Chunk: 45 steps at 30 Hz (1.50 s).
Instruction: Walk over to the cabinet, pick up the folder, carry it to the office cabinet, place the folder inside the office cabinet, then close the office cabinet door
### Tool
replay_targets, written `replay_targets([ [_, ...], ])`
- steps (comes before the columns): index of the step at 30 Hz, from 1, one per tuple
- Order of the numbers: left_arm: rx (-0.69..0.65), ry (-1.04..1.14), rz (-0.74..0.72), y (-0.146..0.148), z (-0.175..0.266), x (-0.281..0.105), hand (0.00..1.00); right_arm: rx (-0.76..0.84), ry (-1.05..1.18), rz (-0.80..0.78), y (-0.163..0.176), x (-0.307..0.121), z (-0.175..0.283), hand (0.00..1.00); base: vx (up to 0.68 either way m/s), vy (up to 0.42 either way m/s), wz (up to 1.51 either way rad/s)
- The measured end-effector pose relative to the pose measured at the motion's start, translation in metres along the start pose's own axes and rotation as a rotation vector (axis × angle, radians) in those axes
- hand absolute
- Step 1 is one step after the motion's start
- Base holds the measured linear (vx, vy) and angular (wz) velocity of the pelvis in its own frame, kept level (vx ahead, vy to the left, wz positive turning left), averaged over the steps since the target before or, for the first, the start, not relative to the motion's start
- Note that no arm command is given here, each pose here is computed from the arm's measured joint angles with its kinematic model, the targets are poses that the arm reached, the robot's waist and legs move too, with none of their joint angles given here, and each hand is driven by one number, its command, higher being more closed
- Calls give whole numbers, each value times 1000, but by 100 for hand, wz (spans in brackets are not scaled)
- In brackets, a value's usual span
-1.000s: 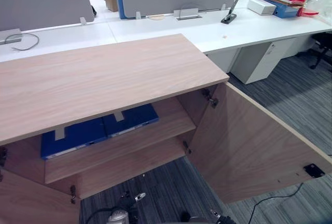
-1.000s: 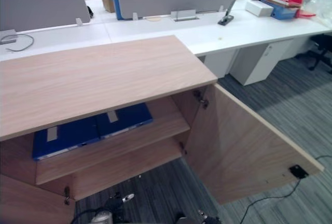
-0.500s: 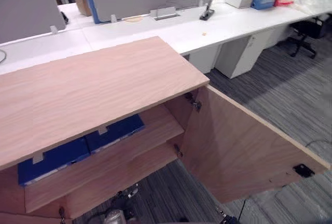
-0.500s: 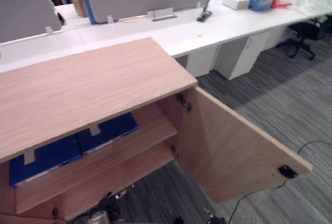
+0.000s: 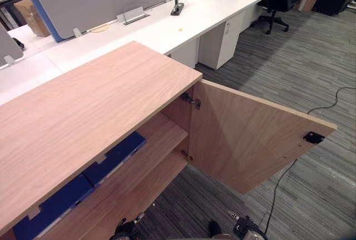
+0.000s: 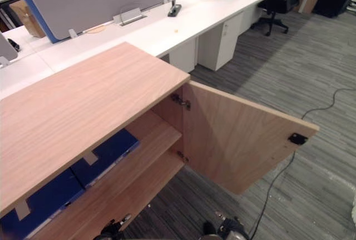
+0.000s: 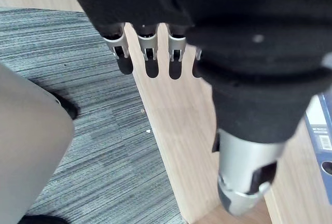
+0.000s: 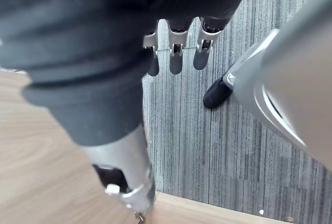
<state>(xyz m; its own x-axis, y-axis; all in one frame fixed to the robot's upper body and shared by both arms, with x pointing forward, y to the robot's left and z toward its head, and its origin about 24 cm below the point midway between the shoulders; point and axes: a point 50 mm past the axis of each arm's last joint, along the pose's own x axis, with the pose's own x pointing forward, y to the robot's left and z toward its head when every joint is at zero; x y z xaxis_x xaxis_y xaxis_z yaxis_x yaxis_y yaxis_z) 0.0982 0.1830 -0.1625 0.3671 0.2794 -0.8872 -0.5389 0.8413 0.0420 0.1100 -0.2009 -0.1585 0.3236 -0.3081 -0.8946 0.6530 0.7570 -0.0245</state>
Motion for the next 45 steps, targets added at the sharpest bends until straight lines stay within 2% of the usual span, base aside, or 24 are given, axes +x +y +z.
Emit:
replay_targets([
  [8,-107,-15,37,8,7,2,0,1,-28,43,14,0,8,0,-36,-51,-53],
  [13,-145,2,79,21,-4,-1,0,7,-20,39,10,-1,3,0,41,-93,-34],
  [20,-139,20,82,19,-9,-2,0,116,5,10,2,0,0,0,34,-50,-43],
  [26,8,2,43,17,-6,-1,0,114,-62,13,2,0,14,0,-37,62,-19],
  [30,105,-16,22,19,-2,-1,0,114,-267,40,3,-6,65,0,-96,78,-12],
  [33,174,-33,25,27,2,0,0,88,-503,28,-4,-17,134,0,-138,88,-19],
  [38,238,-23,54,45,-2,-1,0,62,-710,-3,-9,-36,209,0,-104,87,-3],
  [41,249,7,67,54,-13,-4,0,28,-777,28,6,-47,246,0,-16,51,1],
  [45,224,25,60,53,-19,-6,0,-38,-859,107,44,-70,289,0,26,25,1],
])
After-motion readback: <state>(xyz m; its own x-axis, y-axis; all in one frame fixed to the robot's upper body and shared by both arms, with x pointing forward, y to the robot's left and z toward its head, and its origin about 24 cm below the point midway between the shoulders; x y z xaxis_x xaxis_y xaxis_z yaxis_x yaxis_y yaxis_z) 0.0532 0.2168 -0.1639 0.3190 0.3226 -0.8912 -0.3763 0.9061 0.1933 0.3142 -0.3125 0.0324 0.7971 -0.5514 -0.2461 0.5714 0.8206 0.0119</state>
